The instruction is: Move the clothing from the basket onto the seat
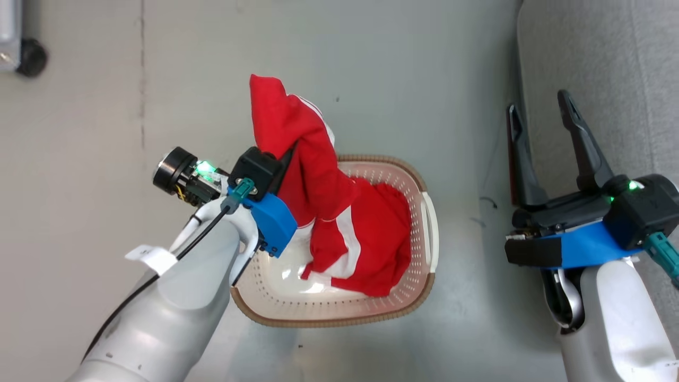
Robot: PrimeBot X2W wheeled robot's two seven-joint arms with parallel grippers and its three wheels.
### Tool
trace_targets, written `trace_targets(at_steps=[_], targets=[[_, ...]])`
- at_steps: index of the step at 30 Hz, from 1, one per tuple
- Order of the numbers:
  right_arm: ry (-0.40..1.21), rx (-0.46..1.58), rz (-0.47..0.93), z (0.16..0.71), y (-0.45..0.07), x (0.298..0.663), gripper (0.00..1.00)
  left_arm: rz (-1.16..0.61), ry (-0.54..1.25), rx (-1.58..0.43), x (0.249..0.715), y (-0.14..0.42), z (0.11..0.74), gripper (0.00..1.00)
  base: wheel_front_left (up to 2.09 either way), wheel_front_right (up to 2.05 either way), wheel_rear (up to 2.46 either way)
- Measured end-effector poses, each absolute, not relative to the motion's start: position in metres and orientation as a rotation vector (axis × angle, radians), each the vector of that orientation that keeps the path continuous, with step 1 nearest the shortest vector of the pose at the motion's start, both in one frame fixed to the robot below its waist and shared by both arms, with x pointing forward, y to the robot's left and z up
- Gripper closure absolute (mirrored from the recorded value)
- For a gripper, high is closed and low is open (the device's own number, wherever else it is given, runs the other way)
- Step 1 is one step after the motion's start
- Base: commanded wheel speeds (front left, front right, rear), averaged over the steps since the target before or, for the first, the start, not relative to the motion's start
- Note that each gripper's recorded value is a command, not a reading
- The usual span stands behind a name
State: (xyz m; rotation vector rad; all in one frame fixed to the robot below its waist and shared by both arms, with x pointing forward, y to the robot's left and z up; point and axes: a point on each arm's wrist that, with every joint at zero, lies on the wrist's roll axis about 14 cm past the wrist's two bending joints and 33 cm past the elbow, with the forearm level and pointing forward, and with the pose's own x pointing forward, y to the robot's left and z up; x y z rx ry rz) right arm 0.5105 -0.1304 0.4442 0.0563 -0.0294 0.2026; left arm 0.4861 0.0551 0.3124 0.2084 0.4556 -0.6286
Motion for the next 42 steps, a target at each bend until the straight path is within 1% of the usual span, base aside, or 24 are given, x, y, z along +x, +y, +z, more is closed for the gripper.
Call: trace_targets(at_steps=[6, 8, 14, 27, 34, 42], targets=[[-0.069, 0.057, 0.199, 0.471, -0.132, 0.495, 0.0, -0.613, 0.318, 0.147, 0.483, 0.047, 0.368, 1.0, 0.0, 0.0, 0.0], [-0.087, 0.057, 0.199, 0.483, -0.132, 0.487, 0.0, -0.599, 0.235, 0.113, 0.485, 0.044, 0.4, 1.0, 0.0, 0.0, 0.0], [-0.116, 0.051, 0.198, 0.501, -0.133, 0.469, 0.0, -0.585, 0.097, 0.015, 0.482, 0.037, 0.457, 1.0, 0.0, 0.0, 0.0], [-0.169, 0.048, 0.191, 0.53, -0.137, 0.44, 0.0, -0.668, -0.154, -0.051, 0.466, 0.007, 0.559, 1.0, 0.0, 0.0, 0.0], [-0.19, 0.055, 0.184, 0.54, -0.14, 0.428, 0.0, -0.736, -0.232, -0.05, 0.455, -0.011, 0.595, 1.0, 0.0, 0.0, 0.0], [-0.198, 0.06, 0.175, 0.543, -0.143, 0.423, 0.0, -0.768, -0.24, -0.043, 0.448, -0.016, 0.602, 1.0, 0.0, 0.0, 0.0]])
